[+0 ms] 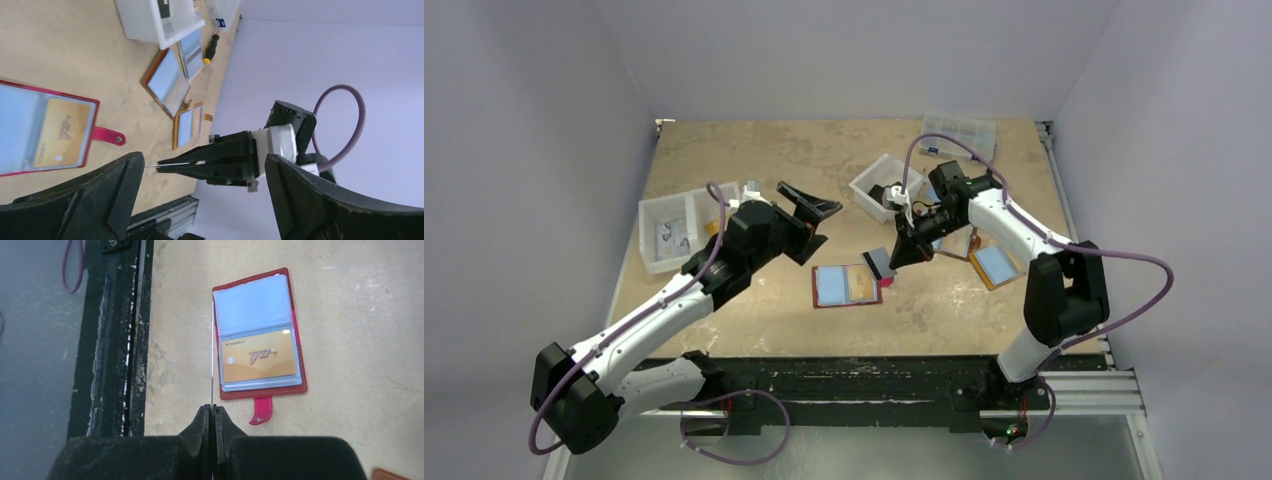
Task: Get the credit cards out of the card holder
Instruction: Place the credit card in the storage box.
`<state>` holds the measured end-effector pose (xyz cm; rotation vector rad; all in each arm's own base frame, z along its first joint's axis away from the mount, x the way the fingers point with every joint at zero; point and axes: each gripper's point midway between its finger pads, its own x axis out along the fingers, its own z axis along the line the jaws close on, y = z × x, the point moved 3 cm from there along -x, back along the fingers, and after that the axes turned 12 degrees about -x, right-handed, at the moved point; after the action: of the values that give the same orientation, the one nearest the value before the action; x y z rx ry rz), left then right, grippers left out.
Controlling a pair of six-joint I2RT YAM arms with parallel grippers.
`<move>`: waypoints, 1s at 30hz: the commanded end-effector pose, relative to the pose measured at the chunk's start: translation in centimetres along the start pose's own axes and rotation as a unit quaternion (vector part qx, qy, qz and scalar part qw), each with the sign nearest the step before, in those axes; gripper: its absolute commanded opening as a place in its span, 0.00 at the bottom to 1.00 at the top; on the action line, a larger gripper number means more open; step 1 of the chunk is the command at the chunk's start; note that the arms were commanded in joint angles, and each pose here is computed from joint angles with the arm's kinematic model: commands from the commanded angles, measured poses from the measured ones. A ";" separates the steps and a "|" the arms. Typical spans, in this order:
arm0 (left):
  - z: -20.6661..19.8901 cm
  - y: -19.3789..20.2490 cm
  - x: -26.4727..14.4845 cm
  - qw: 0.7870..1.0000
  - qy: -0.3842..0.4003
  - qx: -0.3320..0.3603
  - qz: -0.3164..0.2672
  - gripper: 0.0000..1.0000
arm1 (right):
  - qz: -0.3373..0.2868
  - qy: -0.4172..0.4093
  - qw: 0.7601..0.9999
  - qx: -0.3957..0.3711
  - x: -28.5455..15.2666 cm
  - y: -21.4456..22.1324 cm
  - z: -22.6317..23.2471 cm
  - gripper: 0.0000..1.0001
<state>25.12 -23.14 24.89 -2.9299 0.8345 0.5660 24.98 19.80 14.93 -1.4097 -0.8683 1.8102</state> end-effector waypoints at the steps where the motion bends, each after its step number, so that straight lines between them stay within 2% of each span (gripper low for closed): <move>1: -1.7 1.2 0.5 0.997 -0.055 -0.034 0.031 0.99 | 0.025 0.041 0.995 -0.086 -1.0 -2.6 -0.2 0.00; 5: -2.0 2.4 1.3 0.994 -0.069 -0.054 0.065 0.99 | 0.053 0.076 0.985 -0.143 -1.0 -3.5 0.2 0.00; 9: -2.5 3.2 2.0 0.990 -0.050 -0.095 0.091 0.98 | 0.069 0.122 0.970 -0.201 -1.2 -4.5 -0.5 0.00; 19: -2.0 3.6 2.8 0.982 -0.078 -0.142 0.095 0.96 | 0.090 0.184 0.959 -0.194 -1.4 -5.6 -2.8 0.00; 25: -1.2 3.8 3.4 0.978 -0.099 -0.161 0.092 0.94 | 0.085 0.178 0.961 -0.194 -0.6 -6.3 -2.8 0.00; 27: -0.8 4.1 3.7 0.976 -0.106 -0.166 0.095 0.92 | 0.086 0.172 0.962 -0.197 -0.1 -6.6 -2.5 0.00; 30: -0.4 4.1 4.1 0.974 -0.119 -0.168 0.091 0.84 | 0.085 0.168 0.962 -0.198 0.3 -6.9 -2.4 0.00</move>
<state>26.33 -28.09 23.77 -2.9930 1.0503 1.1097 27.29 22.80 18.07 -2.0082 -0.9455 1.5710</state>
